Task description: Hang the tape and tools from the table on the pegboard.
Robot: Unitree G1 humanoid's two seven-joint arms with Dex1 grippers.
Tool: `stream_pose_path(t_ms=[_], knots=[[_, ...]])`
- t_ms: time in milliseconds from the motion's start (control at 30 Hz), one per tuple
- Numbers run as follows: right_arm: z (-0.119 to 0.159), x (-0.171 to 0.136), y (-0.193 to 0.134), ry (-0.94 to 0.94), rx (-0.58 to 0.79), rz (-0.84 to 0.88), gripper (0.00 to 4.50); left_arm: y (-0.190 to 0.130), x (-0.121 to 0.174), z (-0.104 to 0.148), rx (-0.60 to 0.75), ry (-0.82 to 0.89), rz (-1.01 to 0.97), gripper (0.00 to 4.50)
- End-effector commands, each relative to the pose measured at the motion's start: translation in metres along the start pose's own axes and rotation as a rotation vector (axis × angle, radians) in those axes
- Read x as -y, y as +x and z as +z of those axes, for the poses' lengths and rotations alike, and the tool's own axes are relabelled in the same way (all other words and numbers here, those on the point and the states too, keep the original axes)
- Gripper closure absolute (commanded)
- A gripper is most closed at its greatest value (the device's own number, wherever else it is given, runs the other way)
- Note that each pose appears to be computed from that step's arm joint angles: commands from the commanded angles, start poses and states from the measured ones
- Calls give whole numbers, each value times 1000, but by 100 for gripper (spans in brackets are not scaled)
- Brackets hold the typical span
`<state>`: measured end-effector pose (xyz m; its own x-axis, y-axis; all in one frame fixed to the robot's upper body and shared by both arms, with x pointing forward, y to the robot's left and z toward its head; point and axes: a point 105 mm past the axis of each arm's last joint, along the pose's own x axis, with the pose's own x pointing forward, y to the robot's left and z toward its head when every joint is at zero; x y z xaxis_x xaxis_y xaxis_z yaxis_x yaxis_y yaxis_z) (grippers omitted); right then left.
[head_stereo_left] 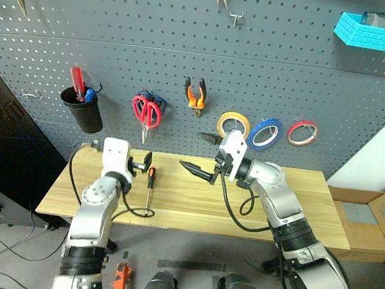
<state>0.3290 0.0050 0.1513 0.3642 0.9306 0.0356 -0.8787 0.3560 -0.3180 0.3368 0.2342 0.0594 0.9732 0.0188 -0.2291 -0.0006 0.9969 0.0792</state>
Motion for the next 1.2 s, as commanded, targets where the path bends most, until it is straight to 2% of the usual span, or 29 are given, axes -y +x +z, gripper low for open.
stream_pose_path(t_ms=[33,200,567,733,833,967,1067,1200], knots=[[9,-16,11,-43,16,58,0,-3,-17,-1,1,-32,75,1],[5,-24,22,-9,-1,100,0,10,-22,-4,-29,-40,92,1],[-6,-18,24,46,-55,102,0,61,-6,-3,-94,8,-3,1],[-10,-20,15,58,-75,107,0,67,-8,-18,-164,30,23,1],[-11,-22,13,68,-83,106,0,66,-7,-36,-247,36,23,1],[-11,-22,12,71,-88,105,0,67,-8,-39,-275,41,30,1],[-11,-22,12,71,-90,104,0,69,-10,-36,-275,43,38,52],[-10,-22,12,67,-84,106,0,70,-9,-28,-260,36,39,189]])
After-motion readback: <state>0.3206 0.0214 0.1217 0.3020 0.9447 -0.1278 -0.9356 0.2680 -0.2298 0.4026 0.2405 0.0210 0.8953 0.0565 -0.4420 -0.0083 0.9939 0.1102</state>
